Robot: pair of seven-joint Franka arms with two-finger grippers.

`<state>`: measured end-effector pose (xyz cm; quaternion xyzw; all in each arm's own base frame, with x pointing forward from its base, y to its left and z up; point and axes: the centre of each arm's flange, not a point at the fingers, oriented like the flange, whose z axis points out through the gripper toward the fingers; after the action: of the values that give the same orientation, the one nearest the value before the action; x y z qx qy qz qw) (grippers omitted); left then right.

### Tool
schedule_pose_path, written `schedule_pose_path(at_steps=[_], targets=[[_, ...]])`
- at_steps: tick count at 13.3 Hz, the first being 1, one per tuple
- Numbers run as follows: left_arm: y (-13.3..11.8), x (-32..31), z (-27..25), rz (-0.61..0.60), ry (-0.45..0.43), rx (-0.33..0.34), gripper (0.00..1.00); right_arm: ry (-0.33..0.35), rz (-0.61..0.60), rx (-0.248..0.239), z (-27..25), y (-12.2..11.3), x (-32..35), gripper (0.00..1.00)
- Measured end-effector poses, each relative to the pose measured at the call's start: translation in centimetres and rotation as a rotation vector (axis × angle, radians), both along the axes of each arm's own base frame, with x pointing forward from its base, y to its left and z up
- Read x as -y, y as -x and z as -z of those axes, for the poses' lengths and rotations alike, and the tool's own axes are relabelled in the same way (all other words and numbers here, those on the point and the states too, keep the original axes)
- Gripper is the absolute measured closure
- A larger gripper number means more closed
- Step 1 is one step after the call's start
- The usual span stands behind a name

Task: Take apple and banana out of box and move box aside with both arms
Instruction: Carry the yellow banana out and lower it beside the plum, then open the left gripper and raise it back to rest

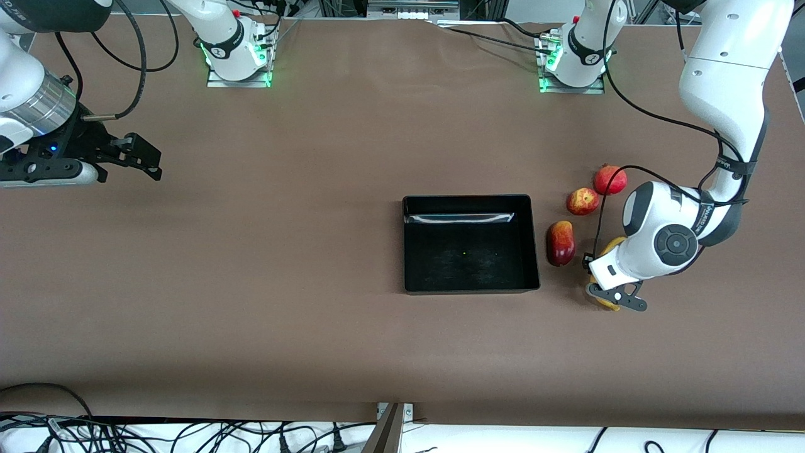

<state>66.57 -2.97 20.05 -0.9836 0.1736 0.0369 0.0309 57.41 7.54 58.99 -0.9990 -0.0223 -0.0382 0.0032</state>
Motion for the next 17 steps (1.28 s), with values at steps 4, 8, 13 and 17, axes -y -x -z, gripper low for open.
schedule_pose_path(at_steps=[4, 8, 13, 17], targets=[[-1.4, 1.8, -5.3, 0.014, 0.007, 0.066, 0.06, 0.000, -0.004, 0.000, 0.0, 0.0, -0.2, 0.00], [-1.9, 5.3, -20.4, -0.060, -0.056, -0.003, 0.00, 0.000, -0.004, 0.000, 0.0, 0.0, -0.3, 0.00], [0.8, 7.9, -30.4, -0.191, -0.094, -0.086, 0.00, 0.000, -0.005, 0.001, -0.1, 0.0, -0.3, 0.00], [3.0, 2.7, -36.5, -0.293, 0.011, -0.042, 0.00, 0.000, -0.005, 0.002, -0.1, 0.0, -0.3, 0.00]])
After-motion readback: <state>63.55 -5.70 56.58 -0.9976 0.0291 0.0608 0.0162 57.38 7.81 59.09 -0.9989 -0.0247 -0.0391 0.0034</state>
